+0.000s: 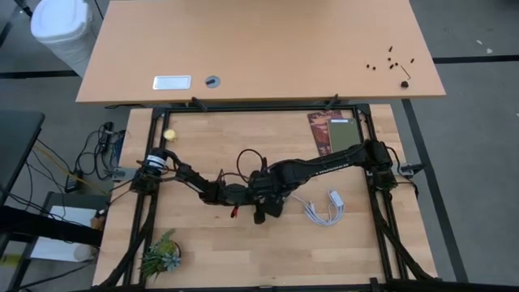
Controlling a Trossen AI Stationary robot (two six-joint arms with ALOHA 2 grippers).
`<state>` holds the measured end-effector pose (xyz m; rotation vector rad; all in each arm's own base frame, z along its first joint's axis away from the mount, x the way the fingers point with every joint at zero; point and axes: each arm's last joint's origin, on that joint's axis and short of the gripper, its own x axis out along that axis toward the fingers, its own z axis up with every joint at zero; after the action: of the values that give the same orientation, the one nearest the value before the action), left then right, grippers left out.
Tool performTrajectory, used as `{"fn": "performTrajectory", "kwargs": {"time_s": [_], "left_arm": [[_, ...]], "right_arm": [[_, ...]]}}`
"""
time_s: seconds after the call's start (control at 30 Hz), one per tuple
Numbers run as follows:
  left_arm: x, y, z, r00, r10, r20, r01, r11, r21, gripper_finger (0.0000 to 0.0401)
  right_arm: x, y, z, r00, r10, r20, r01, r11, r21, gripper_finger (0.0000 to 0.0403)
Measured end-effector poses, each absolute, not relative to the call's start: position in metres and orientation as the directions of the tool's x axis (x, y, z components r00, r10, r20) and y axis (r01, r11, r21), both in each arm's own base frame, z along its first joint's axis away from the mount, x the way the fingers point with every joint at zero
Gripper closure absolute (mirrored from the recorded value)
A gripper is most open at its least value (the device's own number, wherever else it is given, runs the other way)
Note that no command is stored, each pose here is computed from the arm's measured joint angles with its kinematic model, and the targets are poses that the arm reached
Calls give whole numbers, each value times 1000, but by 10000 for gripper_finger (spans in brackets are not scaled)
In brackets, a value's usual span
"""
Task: Screw lightbulb
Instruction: Remove the light bulb from the lamp
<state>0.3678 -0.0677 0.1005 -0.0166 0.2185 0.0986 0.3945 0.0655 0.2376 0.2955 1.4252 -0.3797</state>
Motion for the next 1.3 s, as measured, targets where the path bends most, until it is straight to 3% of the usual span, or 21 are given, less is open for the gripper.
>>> {"fn": "performTrajectory", "kwargs": {"time_s": [0.13,0.23,0.43,0.6,0.7,0.93,1.13,1.3], "left_arm": [[368,-68,100,972,81,-218,-83,997,3,220],[368,-69,101,973,67,-219,-68,998,6,220],[368,-69,100,973,67,-221,-64,998,19,220],[368,-69,100,972,71,-225,-66,997,30,220],[368,-69,100,972,70,-223,-65,997,29,220],[368,-69,100,973,67,-220,-66,998,10,220],[368,-69,100,973,67,-221,-67,998,9,220],[367,-69,100,973,67,-221,-69,998,1,220]], "right_arm": [[394,67,238,92,-47,-995,148,989,-33,113],[392,67,236,71,-24,-997,-139,990,-34,95],[394,67,237,87,-22,-996,-599,798,-69,101],[395,68,237,105,-15,-994,-718,691,-86,116],[395,68,237,104,-15,-994,-702,707,-84,122],[395,72,240,108,-13,-994,-465,883,-63,109],[400,72,256,172,-1,-985,-43,999,-9,72],[401,69,259,182,-6,-983,367,928,62,53]]}}
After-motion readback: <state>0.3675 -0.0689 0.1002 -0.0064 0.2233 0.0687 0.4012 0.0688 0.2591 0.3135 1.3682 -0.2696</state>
